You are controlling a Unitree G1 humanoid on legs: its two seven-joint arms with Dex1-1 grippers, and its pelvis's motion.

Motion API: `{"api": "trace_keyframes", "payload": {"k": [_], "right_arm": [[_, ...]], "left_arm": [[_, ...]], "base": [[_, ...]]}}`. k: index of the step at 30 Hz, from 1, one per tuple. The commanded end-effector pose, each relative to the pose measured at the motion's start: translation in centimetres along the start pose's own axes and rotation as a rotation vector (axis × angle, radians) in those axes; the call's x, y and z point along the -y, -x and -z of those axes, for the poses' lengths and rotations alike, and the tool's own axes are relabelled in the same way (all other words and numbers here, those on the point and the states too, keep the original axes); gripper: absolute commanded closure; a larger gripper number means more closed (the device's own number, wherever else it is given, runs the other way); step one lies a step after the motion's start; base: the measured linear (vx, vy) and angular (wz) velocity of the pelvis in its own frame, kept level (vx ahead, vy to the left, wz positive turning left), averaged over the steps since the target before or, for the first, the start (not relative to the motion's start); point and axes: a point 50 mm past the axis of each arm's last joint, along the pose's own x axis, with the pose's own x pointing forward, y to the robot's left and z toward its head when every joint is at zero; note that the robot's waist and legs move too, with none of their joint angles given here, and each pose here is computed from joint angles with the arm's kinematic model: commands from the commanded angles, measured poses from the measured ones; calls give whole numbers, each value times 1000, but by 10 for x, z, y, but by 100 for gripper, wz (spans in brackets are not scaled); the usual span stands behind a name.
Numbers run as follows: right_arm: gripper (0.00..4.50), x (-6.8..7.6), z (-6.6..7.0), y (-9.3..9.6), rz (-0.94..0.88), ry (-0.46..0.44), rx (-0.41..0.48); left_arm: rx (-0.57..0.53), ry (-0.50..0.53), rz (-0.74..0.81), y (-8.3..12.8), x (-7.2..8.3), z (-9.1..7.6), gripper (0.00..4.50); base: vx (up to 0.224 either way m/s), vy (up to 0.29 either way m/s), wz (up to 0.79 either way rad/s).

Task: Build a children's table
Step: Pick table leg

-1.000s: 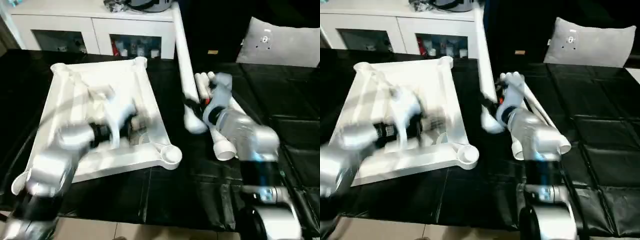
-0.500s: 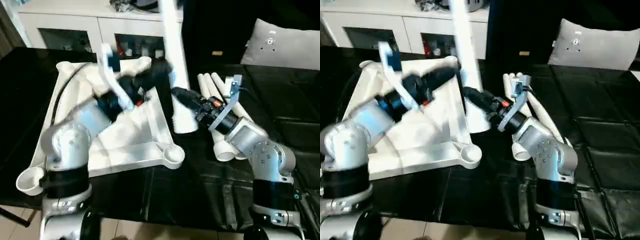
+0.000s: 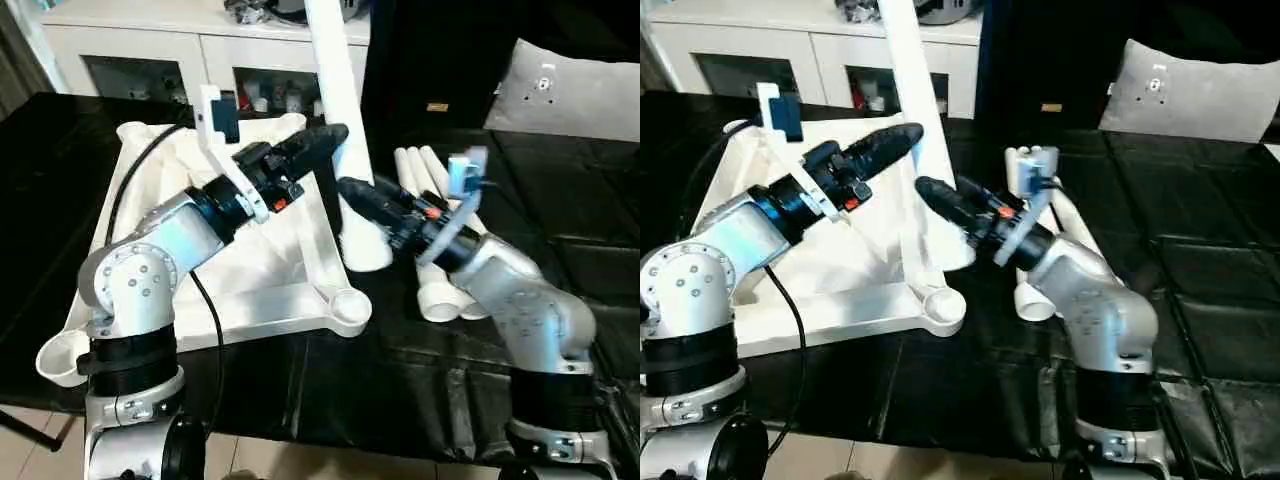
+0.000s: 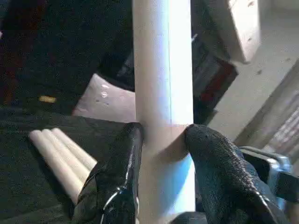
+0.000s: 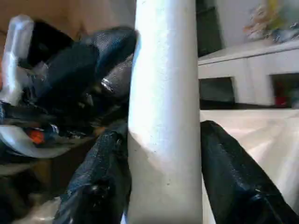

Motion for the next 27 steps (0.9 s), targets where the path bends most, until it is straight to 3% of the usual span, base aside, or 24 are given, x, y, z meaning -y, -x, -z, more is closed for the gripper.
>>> {"api": "trace_keyframes", "payload": {"k": [1,5,6,10,11,15,19,22,26,27], "right_arm": [[262,-7,2,-10,7,73,-14],[263,-10,7,-19,48,199,-1],[263,-10,7,-19,48,199,-1],[263,-11,13,-23,72,279,1],[263,-11,14,-24,80,289,5],[263,-11,16,-22,108,327,38],[264,-11,18,-19,118,357,57],[264,-12,19,-18,121,375,63],[264,-16,24,-18,127,421,75],[264,-16,25,-18,128,428,74]], "left_arm": [[-25,-40,-5,-8,7,4,235],[-8,-68,-37,-10,8,8,235],[-8,-68,-37,-10,8,8,270],[8,-67,8,-12,19,10,305],[-8,-112,21,-11,21,12,249],[-101,-303,-26,-7,12,22,235],[-99,-278,-26,-7,12,23,233],[-102,-281,-18,-6,12,24,202],[-30,-203,-30,-8,11,21,201],[-11,-178,-40,-9,10,20,178]], "base": [[0,0,0],[0,0,0],[0,0,0],[0,0,0],[0,0,0],[0,0,0],[0,0,0],[0,0,0],[0,0,0],[0,0,0]]}}
